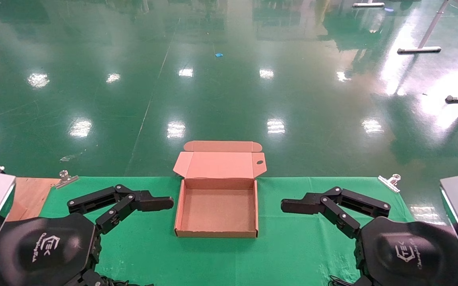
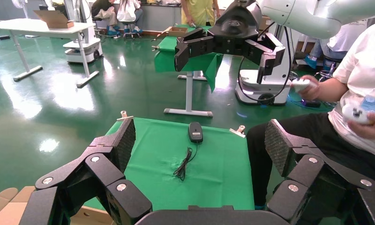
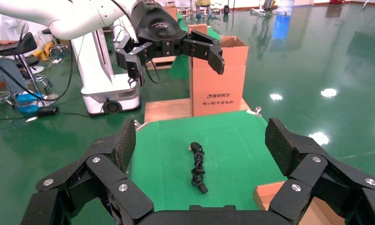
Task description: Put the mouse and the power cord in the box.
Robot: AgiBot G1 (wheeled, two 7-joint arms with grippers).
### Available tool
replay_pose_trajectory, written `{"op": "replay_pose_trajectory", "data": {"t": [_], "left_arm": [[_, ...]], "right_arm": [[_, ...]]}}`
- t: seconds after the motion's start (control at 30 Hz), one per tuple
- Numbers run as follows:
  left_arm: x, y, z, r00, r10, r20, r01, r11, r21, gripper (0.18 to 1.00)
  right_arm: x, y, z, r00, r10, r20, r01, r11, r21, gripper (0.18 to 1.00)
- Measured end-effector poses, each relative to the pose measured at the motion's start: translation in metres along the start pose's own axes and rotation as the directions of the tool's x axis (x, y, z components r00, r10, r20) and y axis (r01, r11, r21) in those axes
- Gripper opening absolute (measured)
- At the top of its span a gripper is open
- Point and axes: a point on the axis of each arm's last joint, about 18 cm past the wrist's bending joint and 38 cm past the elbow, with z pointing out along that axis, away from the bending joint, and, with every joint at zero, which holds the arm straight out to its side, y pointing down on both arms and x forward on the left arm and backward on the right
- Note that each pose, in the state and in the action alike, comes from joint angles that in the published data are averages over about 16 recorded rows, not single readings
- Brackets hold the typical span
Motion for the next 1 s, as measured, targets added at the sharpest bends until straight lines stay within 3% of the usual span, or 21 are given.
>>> {"op": "replay_pose_trajectory", "data": {"t": [0.27,0.4,0.53,0.67,0.8,1.0], "left_arm": [[0.003,0.007,0.003,1.000,0.007,-0.022,-0.008,0.999,-0.041,1.001],[0.003,0.020,0.004,0.999,0.009,-0.040,-0.013,0.995,-0.098,1.001],[0.001,0.043,0.004,0.999,0.010,-0.053,-0.020,0.981,-0.192,1.001],[-0.007,0.074,0.002,0.998,0.015,-0.058,-0.032,0.951,-0.309,1.001],[-0.020,0.108,-0.002,0.998,0.026,-0.062,-0.050,0.897,-0.439,1.001],[-0.048,0.158,-0.011,0.994,0.067,-0.091,-0.110,0.759,-0.642,1.001]], "right_arm": [[0.001,0.011,0.002,1.000,-0.021,0.000,0.021,0.998,-0.065,1.001],[0.003,0.029,0.004,0.998,-0.055,0.008,0.055,0.983,-0.173,1.001],[0.008,0.056,0.006,0.994,-0.105,0.035,0.111,0.938,-0.329,1.001],[0.018,0.086,0.006,0.982,-0.164,0.088,0.186,0.841,-0.507,1.001],[0.033,0.115,0.005,0.964,-0.213,0.157,0.263,0.707,-0.657,1.001],[0.064,0.147,0.004,0.929,-0.264,0.259,0.360,0.493,-0.792,1.001]]}}
